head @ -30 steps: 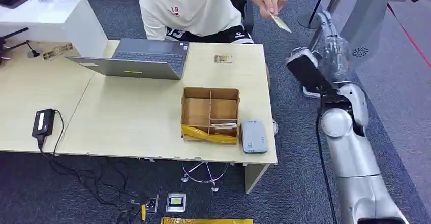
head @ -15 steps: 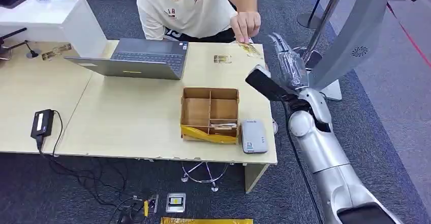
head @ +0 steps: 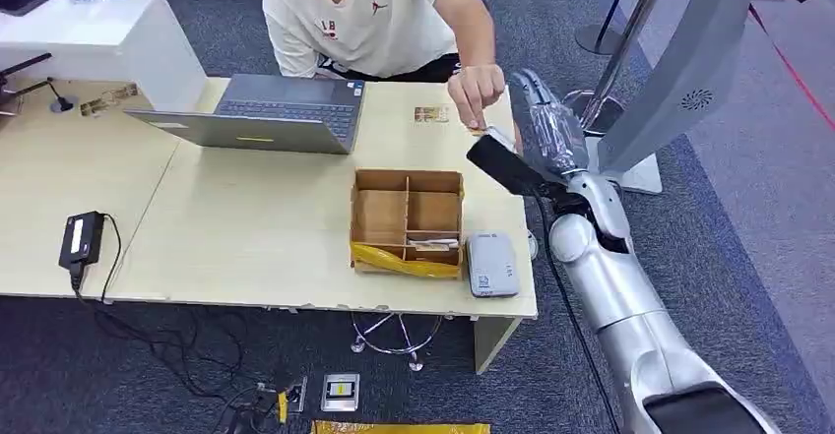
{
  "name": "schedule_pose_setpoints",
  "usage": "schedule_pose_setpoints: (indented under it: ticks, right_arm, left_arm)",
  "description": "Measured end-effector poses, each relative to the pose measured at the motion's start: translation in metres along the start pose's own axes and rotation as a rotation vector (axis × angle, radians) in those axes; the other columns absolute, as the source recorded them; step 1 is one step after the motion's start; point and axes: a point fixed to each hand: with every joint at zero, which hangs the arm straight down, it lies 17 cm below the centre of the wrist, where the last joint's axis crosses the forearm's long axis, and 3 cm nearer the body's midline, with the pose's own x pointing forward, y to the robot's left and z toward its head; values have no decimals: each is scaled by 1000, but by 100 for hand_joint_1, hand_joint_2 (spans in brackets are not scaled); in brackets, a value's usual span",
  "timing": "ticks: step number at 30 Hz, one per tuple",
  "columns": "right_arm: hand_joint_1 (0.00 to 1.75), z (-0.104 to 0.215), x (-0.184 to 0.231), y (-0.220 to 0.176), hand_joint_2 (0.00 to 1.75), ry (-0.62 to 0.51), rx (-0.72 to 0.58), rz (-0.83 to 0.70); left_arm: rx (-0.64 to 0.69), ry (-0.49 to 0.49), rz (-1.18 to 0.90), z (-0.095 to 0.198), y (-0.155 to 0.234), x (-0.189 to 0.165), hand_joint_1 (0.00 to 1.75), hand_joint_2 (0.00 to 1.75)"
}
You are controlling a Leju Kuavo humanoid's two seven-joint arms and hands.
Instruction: Pass the card to the sensor for recognition and then transmit it.
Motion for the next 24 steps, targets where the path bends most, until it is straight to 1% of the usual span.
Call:
schedule_pose_setpoints:
  ticks: [9,10,11,12,13,14,16,17,18,24]
  right_arm:
    - [0,-7,15,5,175,-16,-10,-20]
    - [12,-7,16,6,175,-20,-11,-23]
    - [28,-7,17,7,175,-21,-11,-26]
    - [80,-7,17,7,175,-20,-12,-30]
    - [143,-7,18,7,175,-21,-13,-33]
    - [155,-8,20,7,175,-24,-14,-36]
    - [157,-9,22,7,175,-27,-14,-39]
    - [164,-10,23,8,175,-27,-14,-41]
    - [166,-10,23,9,175,-27,-13,-43]
    - [169,-9,24,14,175,-24,-7,-49]
  left_arm:
    - [-36,16,-3,1,-3,2,0,175]
    - [-35,16,-3,1,-3,2,0,175]
    - [-36,16,-3,1,-3,2,0,175]
    - [-35,17,-3,1,-3,2,0,175]
    - [-35,17,-3,1,-3,2,0,175]
    - [-35,17,-3,1,-3,2,0,175]
    - [-34,17,-3,1,-2,1,0,175]
    - [-34,17,-3,1,-2,1,0,175]
    - [-34,18,-3,1,-2,1,0,175]
    - [-34,34,-2,1,-2,-1,0,175]
